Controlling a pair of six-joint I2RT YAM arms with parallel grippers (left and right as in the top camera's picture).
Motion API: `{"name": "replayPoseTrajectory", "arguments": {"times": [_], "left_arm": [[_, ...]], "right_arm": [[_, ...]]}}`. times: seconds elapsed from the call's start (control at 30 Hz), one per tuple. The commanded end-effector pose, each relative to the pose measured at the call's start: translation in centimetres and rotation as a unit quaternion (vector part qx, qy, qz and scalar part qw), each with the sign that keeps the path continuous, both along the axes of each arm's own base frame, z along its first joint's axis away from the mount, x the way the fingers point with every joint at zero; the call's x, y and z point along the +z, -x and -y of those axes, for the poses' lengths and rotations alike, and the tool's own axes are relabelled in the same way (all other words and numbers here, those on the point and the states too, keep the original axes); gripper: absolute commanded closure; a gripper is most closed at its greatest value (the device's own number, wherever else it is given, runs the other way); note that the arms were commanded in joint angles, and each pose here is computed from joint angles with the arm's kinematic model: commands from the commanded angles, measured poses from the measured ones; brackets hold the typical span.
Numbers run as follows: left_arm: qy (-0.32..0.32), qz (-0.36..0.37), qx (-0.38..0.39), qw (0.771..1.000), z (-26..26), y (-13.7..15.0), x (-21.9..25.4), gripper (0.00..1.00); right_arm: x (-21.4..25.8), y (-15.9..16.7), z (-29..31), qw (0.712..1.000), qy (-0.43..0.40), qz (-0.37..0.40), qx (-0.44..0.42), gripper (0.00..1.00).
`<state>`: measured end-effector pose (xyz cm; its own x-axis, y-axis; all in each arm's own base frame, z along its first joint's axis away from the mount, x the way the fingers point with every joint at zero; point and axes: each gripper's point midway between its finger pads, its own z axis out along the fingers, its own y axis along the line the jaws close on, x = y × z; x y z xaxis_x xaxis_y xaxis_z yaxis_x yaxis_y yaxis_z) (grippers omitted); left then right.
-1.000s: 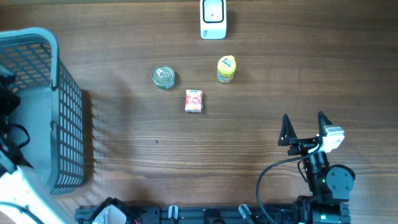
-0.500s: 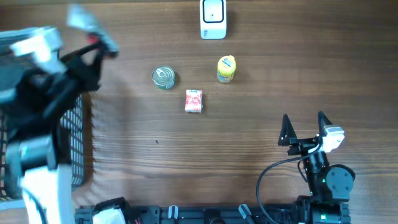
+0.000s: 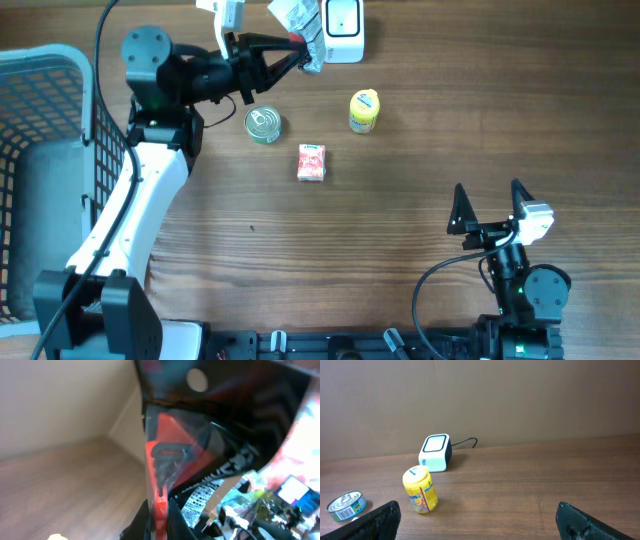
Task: Scan the item barcode
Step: 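Lift the hex wrench package toward the white scanner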
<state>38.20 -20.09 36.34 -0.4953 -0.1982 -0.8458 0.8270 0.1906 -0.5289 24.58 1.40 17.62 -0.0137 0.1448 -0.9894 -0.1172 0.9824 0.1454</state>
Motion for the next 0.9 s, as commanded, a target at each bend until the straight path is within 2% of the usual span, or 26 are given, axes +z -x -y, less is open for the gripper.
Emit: {"name": "replayPoseTrajectory", "arguments": {"times": [0.0,0.13,0.33,0.63,0.73,0.87], "left_arm": [[0.023,0.030,-0.034,0.999,0.2,1.9,3.3,0.96],[0.044,0.098,-0.033,0.994,-0.1,3.0,5.8,0.96],[0.097,0.077,-0.002,0.992,-0.8,2.5,8.0,0.96],[0.097,0.080,-0.001,0.992,-0.8,2.5,8.1,0.96],[0.100,0.059,0.029,0.993,-1.0,1.0,7.5,0.96],[0.069,-0.040,0.142,0.987,-1.0,-4.1,2.7,0.96]], "right_arm": [[0.2,0.0,0.0,1.000,-0.006,0.005,0.001,0.00],[0.2,0.0,0.0,1.000,-0.006,0.005,0.001,0.00],[0.2,0.0,0.0,1.000,-0.006,0.005,0.001,0.00],[0.2,0.0,0.0,1.000,-0.006,0.005,0.001,0.00],[0.2,0.0,0.0,1.000,-0.006,0.005,0.001,0.00],[0.2,0.0,0.0,1.000,-0.006,0.005,0.001,0.00]]}}
